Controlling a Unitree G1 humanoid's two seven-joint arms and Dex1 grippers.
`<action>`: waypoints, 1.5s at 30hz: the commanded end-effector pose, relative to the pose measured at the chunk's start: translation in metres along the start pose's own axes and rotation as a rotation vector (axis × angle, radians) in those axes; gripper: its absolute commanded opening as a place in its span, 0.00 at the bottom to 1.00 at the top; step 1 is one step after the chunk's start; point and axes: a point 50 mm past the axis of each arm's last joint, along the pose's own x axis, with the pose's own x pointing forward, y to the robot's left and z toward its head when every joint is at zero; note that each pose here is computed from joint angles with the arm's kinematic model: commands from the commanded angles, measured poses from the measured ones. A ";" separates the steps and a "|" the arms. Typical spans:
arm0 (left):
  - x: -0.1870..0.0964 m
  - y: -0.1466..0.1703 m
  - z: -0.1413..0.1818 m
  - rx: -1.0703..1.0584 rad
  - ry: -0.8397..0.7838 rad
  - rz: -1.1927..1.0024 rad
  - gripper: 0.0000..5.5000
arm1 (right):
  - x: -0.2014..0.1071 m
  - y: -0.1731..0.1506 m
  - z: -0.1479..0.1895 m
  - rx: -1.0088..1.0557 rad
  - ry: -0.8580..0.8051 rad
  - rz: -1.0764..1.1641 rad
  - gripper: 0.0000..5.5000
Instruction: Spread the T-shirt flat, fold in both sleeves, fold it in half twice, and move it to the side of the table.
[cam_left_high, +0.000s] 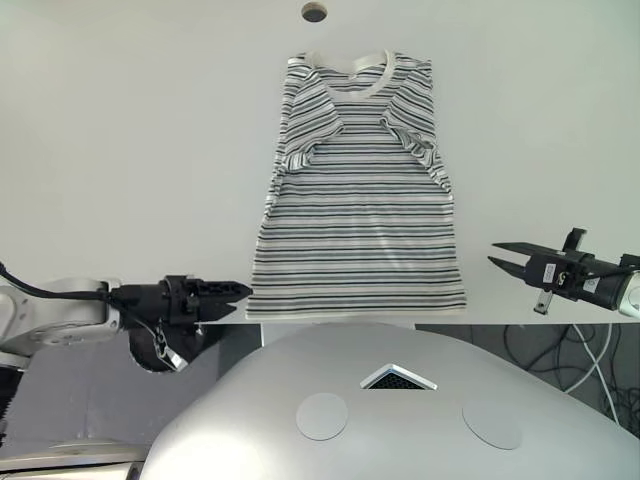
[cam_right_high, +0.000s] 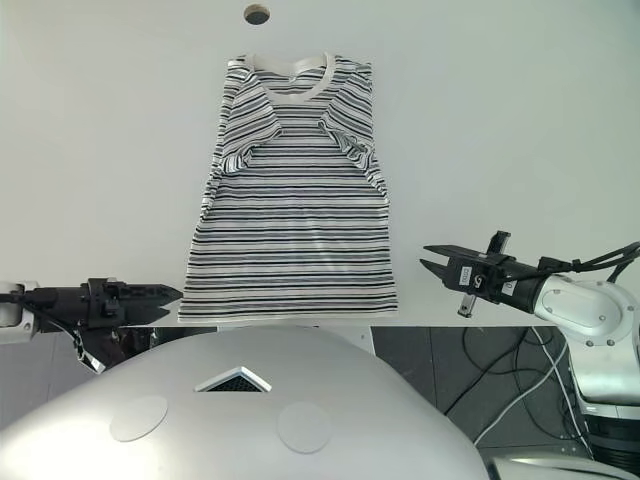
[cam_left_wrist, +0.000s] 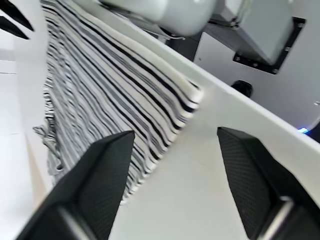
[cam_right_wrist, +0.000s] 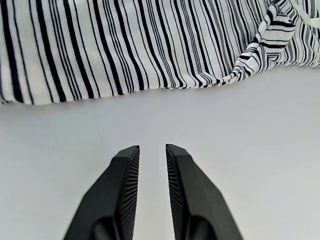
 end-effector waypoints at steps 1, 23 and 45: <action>0.008 -0.010 0.000 -0.008 -0.010 -0.062 0.56 | 0.002 -0.002 0.003 -0.018 -0.010 -0.006 0.19; 0.023 -0.012 0.005 -0.064 -0.058 -0.094 0.33 | 0.001 -0.004 0.003 -0.032 -0.006 0.000 0.19; 0.052 0.034 0.001 -0.101 -0.014 -0.085 0.00 | -0.002 0.013 0.006 -0.289 0.055 0.166 0.38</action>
